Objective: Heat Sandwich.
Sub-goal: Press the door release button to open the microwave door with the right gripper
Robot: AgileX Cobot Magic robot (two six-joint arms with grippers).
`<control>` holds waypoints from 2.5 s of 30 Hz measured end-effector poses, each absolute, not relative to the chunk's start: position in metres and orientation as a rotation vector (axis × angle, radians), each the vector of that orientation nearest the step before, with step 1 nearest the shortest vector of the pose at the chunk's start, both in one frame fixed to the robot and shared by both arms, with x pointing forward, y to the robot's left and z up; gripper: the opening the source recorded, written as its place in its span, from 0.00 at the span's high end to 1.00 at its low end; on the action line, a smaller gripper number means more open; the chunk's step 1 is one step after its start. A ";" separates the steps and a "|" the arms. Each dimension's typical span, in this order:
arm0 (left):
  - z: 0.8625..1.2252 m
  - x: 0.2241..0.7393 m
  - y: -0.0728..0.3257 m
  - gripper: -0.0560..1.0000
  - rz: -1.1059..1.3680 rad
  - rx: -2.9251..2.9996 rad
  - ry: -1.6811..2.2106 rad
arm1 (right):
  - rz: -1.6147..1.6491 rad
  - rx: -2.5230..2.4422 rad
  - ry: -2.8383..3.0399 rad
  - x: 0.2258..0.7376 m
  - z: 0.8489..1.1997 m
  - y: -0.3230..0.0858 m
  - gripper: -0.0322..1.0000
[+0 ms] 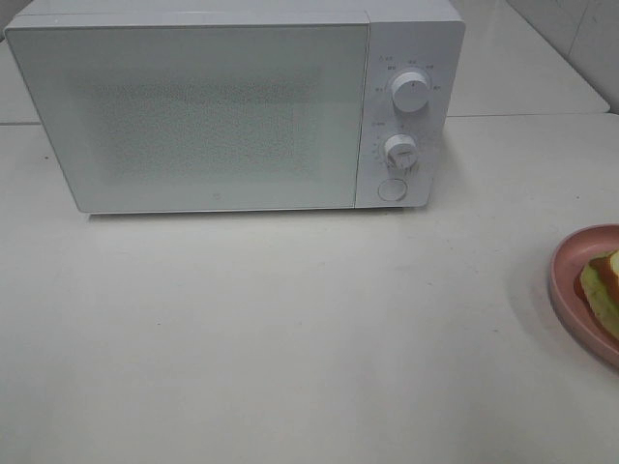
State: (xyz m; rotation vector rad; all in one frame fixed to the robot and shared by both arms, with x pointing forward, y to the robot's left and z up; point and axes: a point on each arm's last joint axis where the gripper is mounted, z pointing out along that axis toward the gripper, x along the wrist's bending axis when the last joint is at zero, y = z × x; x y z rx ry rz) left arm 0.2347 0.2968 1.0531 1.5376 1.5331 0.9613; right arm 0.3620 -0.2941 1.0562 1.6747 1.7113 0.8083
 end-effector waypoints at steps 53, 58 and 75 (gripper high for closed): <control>1.053 0.235 0.297 0.01 0.961 1.538 1.533 | 1.115 1.351 1.575 0.446 0.960 -0.237 0.23; 1.053 0.235 0.297 0.01 0.961 1.538 1.533 | 1.114 1.366 1.525 0.448 0.947 -0.223 0.23; 1.053 0.235 0.297 0.01 0.961 1.538 1.533 | 1.066 1.353 1.561 0.447 0.911 -0.170 0.23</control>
